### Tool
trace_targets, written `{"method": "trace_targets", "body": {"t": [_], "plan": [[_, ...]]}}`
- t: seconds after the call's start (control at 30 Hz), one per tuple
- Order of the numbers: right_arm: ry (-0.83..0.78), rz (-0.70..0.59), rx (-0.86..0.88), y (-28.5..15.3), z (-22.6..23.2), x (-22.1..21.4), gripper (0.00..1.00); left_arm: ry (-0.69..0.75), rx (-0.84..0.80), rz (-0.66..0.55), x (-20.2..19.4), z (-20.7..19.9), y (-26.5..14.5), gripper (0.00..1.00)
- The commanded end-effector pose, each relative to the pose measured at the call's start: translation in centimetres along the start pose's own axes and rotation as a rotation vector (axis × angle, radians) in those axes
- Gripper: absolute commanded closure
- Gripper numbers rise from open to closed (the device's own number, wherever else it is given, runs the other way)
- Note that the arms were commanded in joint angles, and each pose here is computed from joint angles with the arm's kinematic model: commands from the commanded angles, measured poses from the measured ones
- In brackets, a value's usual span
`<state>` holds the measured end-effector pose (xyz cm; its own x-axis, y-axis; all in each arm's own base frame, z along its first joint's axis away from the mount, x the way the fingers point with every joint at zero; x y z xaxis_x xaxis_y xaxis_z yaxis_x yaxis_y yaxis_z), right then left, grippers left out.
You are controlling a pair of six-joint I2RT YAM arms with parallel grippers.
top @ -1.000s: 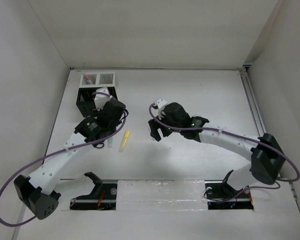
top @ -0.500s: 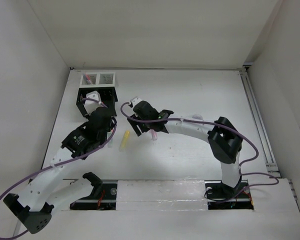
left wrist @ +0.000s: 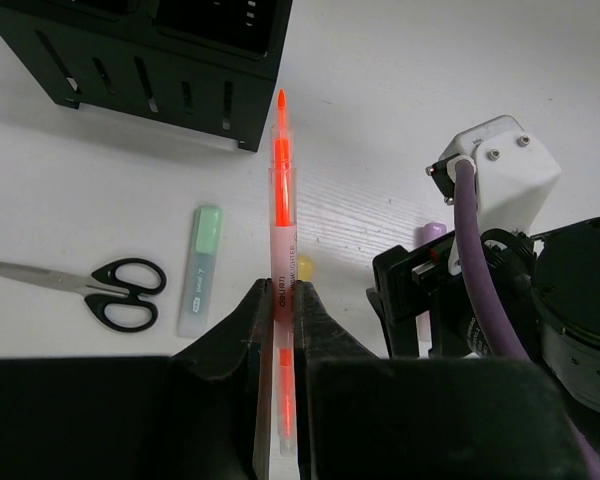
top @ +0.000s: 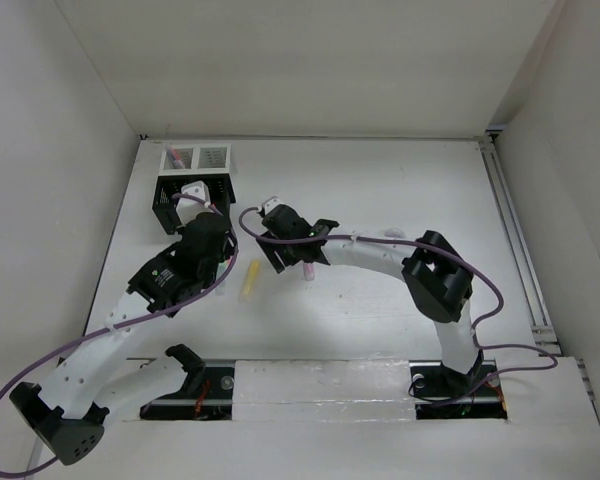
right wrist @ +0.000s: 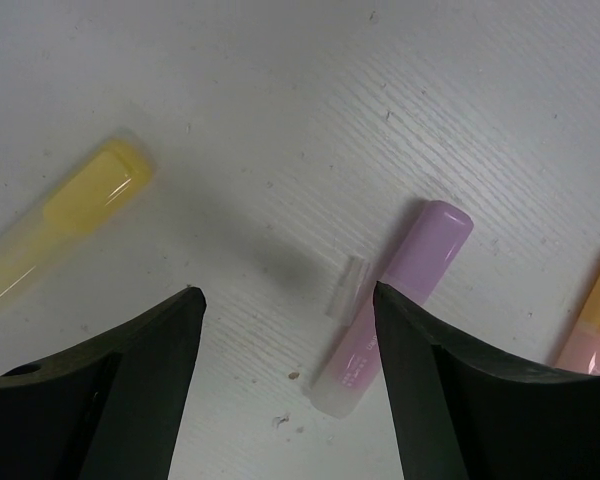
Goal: Sort the stationery into containers
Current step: Pick up the pen cap from the center of the board.
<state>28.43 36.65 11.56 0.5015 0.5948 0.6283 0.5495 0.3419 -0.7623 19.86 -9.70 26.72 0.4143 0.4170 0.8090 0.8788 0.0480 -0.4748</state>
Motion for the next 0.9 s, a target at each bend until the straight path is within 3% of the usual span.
{"method": "trace_targets", "body": {"t": [0.0,0.87], "plan": [[0.039,-0.037,0.011,0.2,-0.3,1.2,0.26,-0.002,-0.016,-0.015,0.3,-0.2,0.1,1.00],[0.076,-0.015,0.065,2.6,-0.9,-0.9,0.30,0.017,-0.006,-0.005,0.0,-0.2,0.4,1.00]]}}
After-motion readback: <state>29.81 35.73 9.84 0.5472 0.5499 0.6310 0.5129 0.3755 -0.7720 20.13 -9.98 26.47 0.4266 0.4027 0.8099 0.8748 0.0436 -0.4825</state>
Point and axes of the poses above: each gripper's point midway between its finger pads, its own y axis out along the fingers, its own z axis along the line the jaws close on, x = y × z, the point moved 6 cm from there along -y, back along the fingers, and after that the axes turned 8 degrees about -y, right-handed, at the moved point
